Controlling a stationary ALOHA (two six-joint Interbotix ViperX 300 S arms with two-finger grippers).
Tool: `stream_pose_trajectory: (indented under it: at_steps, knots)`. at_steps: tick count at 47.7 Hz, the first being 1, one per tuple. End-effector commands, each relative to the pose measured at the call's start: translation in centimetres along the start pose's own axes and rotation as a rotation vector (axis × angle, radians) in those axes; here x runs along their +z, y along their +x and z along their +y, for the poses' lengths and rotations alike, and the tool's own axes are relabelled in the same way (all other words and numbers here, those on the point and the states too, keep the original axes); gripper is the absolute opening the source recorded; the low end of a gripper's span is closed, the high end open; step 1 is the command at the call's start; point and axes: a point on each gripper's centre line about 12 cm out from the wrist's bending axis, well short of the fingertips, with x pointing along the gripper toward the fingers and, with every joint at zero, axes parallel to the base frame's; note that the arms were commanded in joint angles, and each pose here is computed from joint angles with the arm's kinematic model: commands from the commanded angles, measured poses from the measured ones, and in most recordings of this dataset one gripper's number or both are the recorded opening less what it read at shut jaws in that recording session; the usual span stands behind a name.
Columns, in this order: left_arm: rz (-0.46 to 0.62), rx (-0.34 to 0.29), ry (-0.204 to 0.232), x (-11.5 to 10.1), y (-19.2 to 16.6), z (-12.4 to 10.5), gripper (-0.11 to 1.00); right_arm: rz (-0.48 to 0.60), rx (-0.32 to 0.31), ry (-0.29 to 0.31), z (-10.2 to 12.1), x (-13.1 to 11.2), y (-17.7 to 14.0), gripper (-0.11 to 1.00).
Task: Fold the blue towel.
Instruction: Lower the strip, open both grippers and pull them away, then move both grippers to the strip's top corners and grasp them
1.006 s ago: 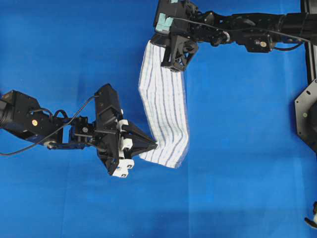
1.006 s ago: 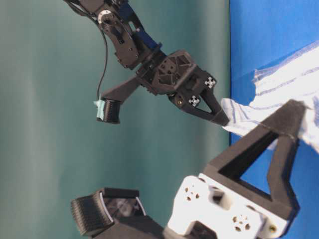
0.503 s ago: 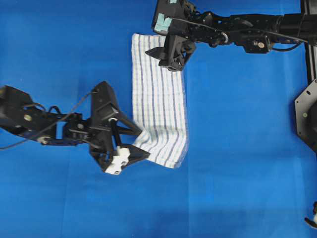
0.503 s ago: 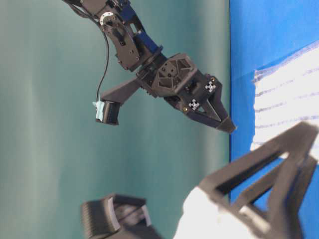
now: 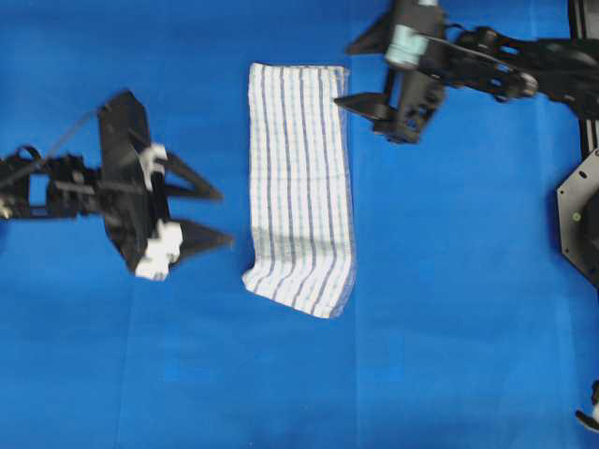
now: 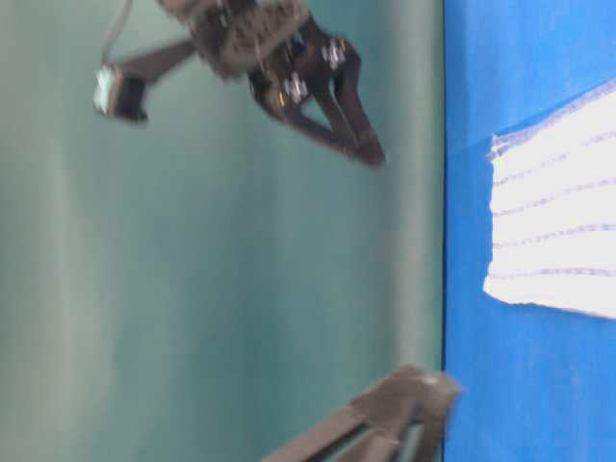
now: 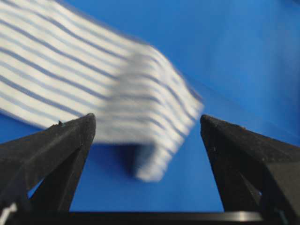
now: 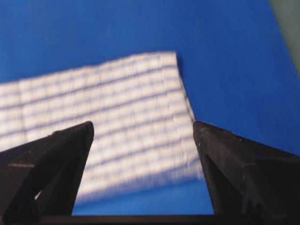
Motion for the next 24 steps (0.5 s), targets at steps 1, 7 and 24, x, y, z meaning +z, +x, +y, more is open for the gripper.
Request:
stream_pose_trajectory:
  at_steps: [1, 7, 24]
  knots:
    - [-0.062, 0.020, 0.037, 1.9, -0.7, 0.9, 0.88, -0.054, -0.005, 0.014, 0.0, 0.3, -1.9, 0.87]
    - [-0.085, 0.074, 0.094, 3.0, -0.5, 2.6, 0.88, -0.063, -0.006, 0.022, -0.1, -0.6, -3.3, 0.87]
    - [-0.101, 0.121, 0.132, 4.2, 0.3, 4.0, 0.88, -0.075, -0.013, 0.024, -0.1, -0.6, -3.2, 0.87]
